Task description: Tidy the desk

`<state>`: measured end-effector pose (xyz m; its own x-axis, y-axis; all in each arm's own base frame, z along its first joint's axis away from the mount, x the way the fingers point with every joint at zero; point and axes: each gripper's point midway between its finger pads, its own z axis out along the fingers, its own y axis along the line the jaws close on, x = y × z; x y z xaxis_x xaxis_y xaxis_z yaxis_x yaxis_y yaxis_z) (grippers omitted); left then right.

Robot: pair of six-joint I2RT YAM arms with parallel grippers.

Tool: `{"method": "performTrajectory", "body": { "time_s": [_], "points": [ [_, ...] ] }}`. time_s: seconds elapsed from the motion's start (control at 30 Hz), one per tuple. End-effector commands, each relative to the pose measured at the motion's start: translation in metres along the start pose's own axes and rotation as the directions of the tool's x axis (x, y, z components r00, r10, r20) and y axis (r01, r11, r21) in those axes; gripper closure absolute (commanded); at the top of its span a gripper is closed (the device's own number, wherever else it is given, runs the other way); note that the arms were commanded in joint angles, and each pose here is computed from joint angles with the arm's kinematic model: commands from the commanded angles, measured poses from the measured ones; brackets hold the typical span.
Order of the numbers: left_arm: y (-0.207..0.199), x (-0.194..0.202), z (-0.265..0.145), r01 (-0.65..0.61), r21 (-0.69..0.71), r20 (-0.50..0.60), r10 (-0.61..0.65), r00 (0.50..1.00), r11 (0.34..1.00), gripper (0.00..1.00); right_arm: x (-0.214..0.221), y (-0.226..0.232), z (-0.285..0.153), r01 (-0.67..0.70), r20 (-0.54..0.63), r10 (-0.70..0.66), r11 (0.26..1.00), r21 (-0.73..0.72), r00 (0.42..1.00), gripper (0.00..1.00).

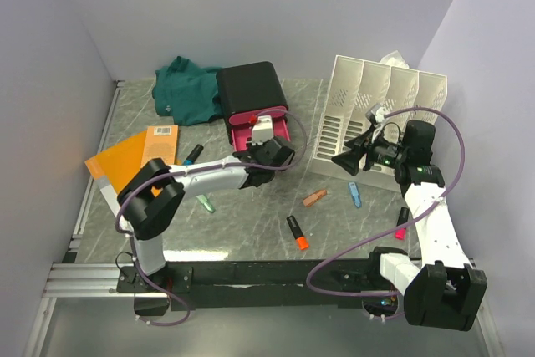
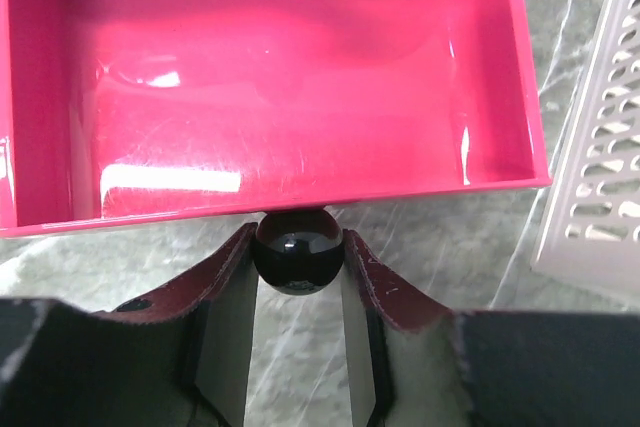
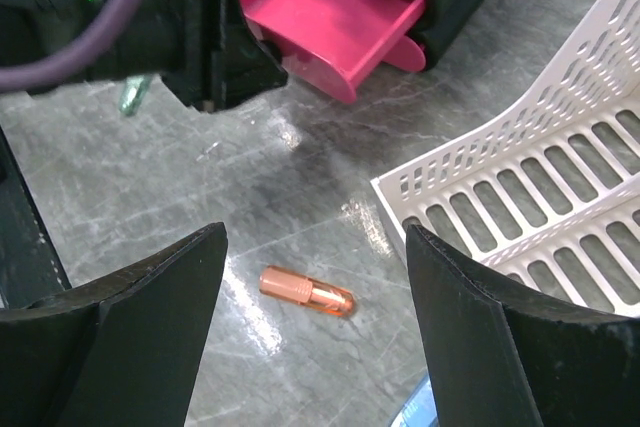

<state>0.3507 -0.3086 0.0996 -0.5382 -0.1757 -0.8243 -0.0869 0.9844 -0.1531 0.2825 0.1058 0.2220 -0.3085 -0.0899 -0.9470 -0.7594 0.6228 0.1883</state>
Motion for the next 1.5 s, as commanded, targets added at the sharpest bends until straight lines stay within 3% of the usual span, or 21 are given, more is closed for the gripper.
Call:
{"method": "performTrajectory", "body": {
  "time_s": [0.0, 0.03, 0.13, 0.23, 0.4, 0.67, 0.77, 0.8, 0.97, 1.2, 1.47],
  "points": [
    [-0.014, -0.034, -0.027, 0.116, 0.107, 0.019, -0.118, 0.993, 0.987, 0.54, 0.005, 0.002, -0.003, 0.046, -0.023, -0.047, 0.999, -0.014, 0.999, 0.2],
    [-0.015, -0.036, -0.03, 0.11, 0.117, 0.016, -0.113, 0.993, 0.987, 0.42, 0.007, 0.002, -0.004, 0.065, -0.029, -0.065, 0.998, -0.019, 0.997, 0.2],
    [-0.017, -0.044, -0.043, 0.1, 0.165, 0.007, -0.103, 0.995, 0.981, 0.23, 0.012, 0.006, -0.005, 0.077, -0.076, -0.08, 0.996, -0.036, 0.994, 0.2],
    [-0.019, -0.048, -0.059, 0.097, 0.234, -0.009, -0.098, 0.995, 0.967, 0.11, 0.018, 0.01, -0.01, 0.118, -0.151, -0.122, 0.992, -0.035, 0.981, 0.2],
    [-0.015, -0.056, -0.094, 0.09, 0.367, -0.017, -0.09, 0.996, 0.926, 0.02, 0.037, 0.026, -0.021, 0.192, -0.315, -0.197, 0.98, -0.047, 0.928, 0.19],
    [0.027, -0.038, -0.143, 0.038, 0.493, -0.029, -0.028, 0.999, 0.869, 0.01, 0.074, 0.065, -0.017, 0.309, -0.454, -0.376, 0.926, -0.218, 0.807, 0.17],
    [0.049, -0.029, -0.155, 0.051, 0.5, -0.036, -0.038, 0.999, 0.865, 0.0, 0.095, 0.074, -0.015, 0.366, -0.458, -0.49, 0.868, -0.335, 0.742, 0.16],
    [0.059, -0.018, -0.153, 0.052, 0.489, -0.049, -0.031, 0.998, 0.871, 0.01, 0.102, 0.079, -0.013, 0.401, -0.436, -0.562, 0.819, -0.41, 0.703, 0.15],
    [0.095, -0.013, -0.168, 0.159, 0.463, -0.059, -0.148, 0.987, 0.872, 0.01, 0.127, 0.075, 0.013, 0.478, -0.391, -0.698, 0.705, -0.524, 0.6, 0.12],
    [0.13, 0.008, -0.166, 0.276, 0.382, -0.095, -0.259, 0.961, 0.882, 0.01, 0.139, 0.058, 0.054, 0.47, -0.415, -0.744, 0.659, -0.587, 0.524, 0.12],
    [0.143, 0.036, -0.156, 0.367, 0.313, -0.158, -0.333, 0.93, 0.876, 0.01, 0.16, 0.038, 0.077, 0.443, -0.475, -0.773, 0.632, -0.636, 0.421, 0.12]
  ]
}}
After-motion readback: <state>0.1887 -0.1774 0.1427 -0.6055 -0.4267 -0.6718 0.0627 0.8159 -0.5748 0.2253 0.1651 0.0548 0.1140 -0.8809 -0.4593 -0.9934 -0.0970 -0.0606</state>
